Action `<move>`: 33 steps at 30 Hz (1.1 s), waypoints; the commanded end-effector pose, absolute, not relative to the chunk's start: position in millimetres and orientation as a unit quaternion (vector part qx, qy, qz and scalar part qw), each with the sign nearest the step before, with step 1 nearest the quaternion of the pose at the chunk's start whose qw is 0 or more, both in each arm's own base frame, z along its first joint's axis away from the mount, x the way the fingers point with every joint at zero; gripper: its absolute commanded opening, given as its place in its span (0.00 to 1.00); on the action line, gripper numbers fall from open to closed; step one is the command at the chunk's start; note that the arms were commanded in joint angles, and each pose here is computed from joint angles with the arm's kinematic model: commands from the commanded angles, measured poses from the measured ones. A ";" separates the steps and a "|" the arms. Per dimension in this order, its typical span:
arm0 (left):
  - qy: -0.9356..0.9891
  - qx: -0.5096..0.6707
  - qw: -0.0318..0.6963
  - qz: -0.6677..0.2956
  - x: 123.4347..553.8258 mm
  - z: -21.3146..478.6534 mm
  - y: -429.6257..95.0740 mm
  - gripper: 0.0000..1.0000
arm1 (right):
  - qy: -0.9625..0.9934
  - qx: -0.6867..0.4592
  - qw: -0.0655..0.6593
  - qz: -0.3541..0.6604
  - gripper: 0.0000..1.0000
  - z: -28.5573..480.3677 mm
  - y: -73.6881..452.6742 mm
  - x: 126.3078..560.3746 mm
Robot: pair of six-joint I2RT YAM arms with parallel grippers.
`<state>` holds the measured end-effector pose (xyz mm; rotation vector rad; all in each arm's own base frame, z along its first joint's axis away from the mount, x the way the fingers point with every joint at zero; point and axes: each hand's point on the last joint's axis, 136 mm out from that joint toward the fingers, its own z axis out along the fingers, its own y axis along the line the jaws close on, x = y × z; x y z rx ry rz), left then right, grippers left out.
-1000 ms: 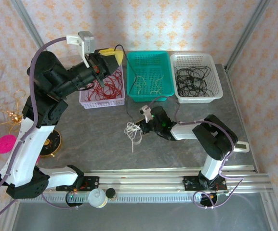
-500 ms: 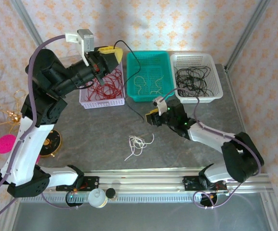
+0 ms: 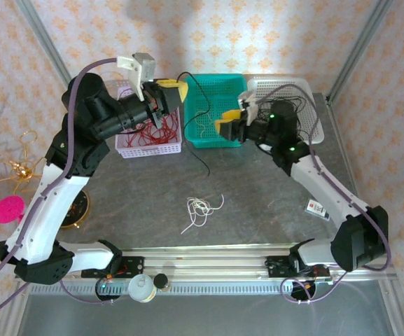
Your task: Untangle the cables
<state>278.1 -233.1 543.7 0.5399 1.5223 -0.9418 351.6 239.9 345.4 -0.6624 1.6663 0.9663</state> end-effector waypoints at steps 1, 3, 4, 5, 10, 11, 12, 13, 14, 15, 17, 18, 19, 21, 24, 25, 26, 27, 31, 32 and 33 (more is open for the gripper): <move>0.657 0.246 0.588 -0.402 279.8 531.4 -237.1 0.00 | 0.669 -0.274 0.545 0.426 0.53 386.0 215.3 339.0; 0.662 0.248 0.581 -0.403 283.7 522.9 -240.4 0.00 | 0.659 -0.276 0.553 0.429 0.58 402.7 208.6 338.8; 0.664 0.250 0.577 -0.403 284.9 519.5 -242.1 0.00 | 0.653 -0.282 0.551 0.435 0.59 409.0 209.8 337.1; 0.668 0.252 0.572 -0.403 287.0 515.3 -243.7 0.00 | 0.643 -0.293 0.551 0.443 0.59 418.3 212.5 334.1; 0.678 0.261 0.554 -0.406 294.5 500.4 -252.0 0.00 | 0.591 -0.340 0.557 0.475 0.62 443.7 232.4 323.9; 0.679 0.262 0.553 -0.406 295.9 498.8 -252.9 0.00 | 0.583 -0.355 0.557 0.474 0.63 444.0 240.5 323.0; 0.681 0.262 0.550 -0.406 297.3 497.4 -254.0 0.00 | 0.579 -0.368 0.552 0.474 0.63 442.4 249.5 323.1; 0.681 0.264 0.549 -0.407 297.3 497.4 -254.5 0.00 | 0.579 -0.380 0.541 0.477 0.63 439.6 257.9 323.2; 0.682 0.264 0.548 -0.406 298.5 496.0 -255.2 0.00 | 0.578 -0.393 0.527 0.484 0.62 437.0 266.0 322.4; 0.683 0.265 0.547 -0.405 298.9 495.0 -255.2 0.00 | 0.578 -0.403 0.512 0.491 0.62 433.4 272.1 321.8; 0.685 0.265 0.547 -0.402 299.9 493.1 -255.2 0.00 | 0.575 -0.424 0.480 0.509 0.61 425.3 284.6 316.3; 0.686 0.265 0.547 -0.401 300.5 492.4 -255.2 0.00 | 0.575 -0.428 0.472 0.513 0.61 421.8 287.8 315.9; 0.686 0.265 0.546 -0.402 300.4 491.9 -255.7 0.00 | 0.578 -0.429 0.465 0.515 0.60 417.2 290.6 317.4; 0.686 0.266 0.545 -0.402 301.2 490.9 -256.2 0.00 | 0.579 -0.429 0.458 0.520 0.56 412.1 293.2 320.0; 0.687 0.264 0.546 -0.400 302.6 490.7 -255.8 0.00 | 0.587 -0.423 0.458 0.516 0.46 406.9 295.5 329.3; 0.688 0.264 0.547 -0.398 303.1 490.4 -255.7 0.00 | 0.594 -0.417 0.461 0.511 0.39 405.1 295.2 334.9; 0.689 0.263 0.547 -0.396 304.0 489.5 -255.3 0.00 | 0.602 -0.410 0.462 0.507 0.32 403.7 294.8 340.1; 0.691 0.262 0.548 -0.392 305.0 489.2 -254.5 0.00 | 0.605 -0.407 0.462 0.504 0.26 402.7 294.5 342.8; 0.715 0.227 0.560 -0.351 321.0 481.2 -242.3 0.01 | 0.630 -0.372 0.486 0.478 0.08 401.7 282.5 361.4; 0.722 0.215 0.563 -0.340 326.0 478.1 -238.5 0.08 | 0.640 -0.355 0.498 0.465 0.06 402.9 276.8 368.2; 0.725 0.209 0.565 -0.334 328.1 476.2 -236.3 0.15 | 0.651 -0.337 0.508 0.453 0.03 403.8 269.8 375.6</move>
